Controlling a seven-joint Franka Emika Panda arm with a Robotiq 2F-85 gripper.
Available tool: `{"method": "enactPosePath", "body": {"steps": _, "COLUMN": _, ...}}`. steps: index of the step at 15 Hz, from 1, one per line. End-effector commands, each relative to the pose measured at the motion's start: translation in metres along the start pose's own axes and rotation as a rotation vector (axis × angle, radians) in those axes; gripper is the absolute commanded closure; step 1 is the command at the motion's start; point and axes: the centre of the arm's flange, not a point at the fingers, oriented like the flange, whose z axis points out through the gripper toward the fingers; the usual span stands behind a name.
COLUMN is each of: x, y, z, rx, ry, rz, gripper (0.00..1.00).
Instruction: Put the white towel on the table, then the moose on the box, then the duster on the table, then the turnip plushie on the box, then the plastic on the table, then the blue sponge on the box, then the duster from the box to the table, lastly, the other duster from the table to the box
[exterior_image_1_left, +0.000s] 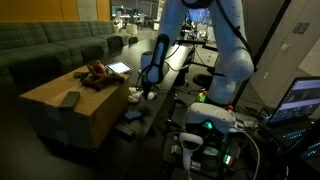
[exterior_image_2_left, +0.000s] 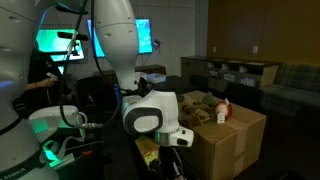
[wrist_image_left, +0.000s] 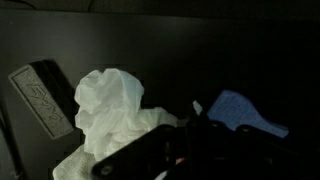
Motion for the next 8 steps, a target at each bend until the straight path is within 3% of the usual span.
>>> {"method": "enactPosePath", "body": {"steps": 1, "x": 0.013, "y": -0.006, "z": 0.013, "rx": -0.036, "ry": 0.014, "rz": 0.033, "gripper": 0.73}}
{"method": "enactPosePath", "body": {"steps": 8, "x": 0.02, "y": -0.02, "z": 0.003, "rx": -0.028, "ry": 0.035, "rz": 0.02, "gripper": 0.22}}
